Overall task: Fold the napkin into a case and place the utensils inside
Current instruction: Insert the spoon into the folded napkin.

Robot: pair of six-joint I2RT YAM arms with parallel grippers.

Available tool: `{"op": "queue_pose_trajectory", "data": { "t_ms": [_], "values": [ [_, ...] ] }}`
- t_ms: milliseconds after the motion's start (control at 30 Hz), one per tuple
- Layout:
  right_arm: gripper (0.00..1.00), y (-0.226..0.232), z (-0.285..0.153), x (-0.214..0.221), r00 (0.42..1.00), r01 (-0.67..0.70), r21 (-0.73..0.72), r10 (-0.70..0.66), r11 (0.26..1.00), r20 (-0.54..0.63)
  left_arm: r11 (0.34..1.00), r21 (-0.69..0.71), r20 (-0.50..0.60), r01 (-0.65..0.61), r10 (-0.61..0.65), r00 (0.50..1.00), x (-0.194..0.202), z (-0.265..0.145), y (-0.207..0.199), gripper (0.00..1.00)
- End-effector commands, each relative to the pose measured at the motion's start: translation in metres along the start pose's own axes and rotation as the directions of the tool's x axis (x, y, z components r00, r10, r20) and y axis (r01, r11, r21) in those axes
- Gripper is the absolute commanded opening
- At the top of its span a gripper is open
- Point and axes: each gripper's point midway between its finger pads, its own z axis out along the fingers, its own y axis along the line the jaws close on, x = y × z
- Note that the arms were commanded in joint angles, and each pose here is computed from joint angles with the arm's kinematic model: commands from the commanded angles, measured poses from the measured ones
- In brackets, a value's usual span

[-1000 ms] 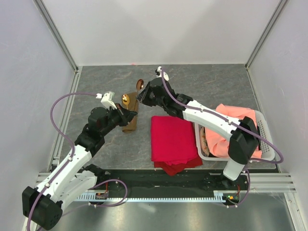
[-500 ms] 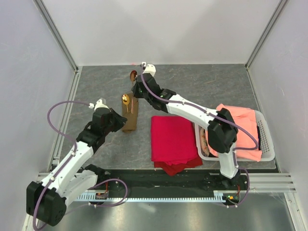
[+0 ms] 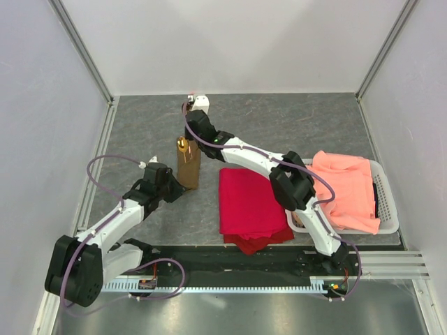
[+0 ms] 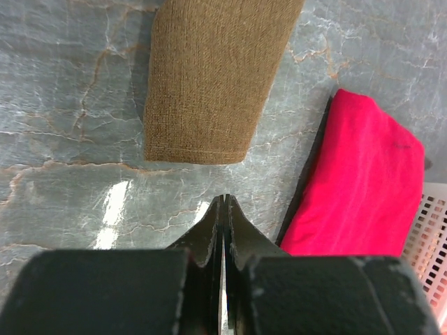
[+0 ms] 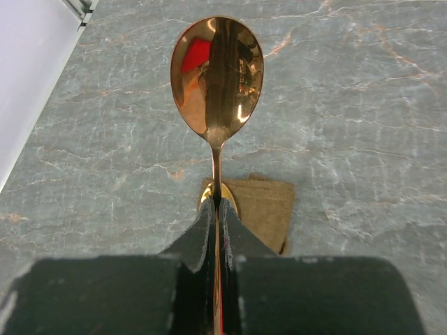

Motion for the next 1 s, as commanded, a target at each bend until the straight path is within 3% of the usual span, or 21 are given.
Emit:
{"op": "queue_pose_trajectory", "data": {
  "t_ms": [0,967],
  "values": [
    [0.0,0.011,0.014,-0.028,0.994,-0.027,-0.018,0.029,0.999,0.101,0.999,0.043,0.003,0.033,-0.033,0.999,0.001,0.006,-0.005,0.02],
    [0.0,-0.002,0.046,0.004,0.996,0.01,0.017,-0.011,1.0,0.086,0.999,0.015,-0.042,0.039,-0.039,0.998,0.018,0.025,0.011,0.02]
  ]
}}
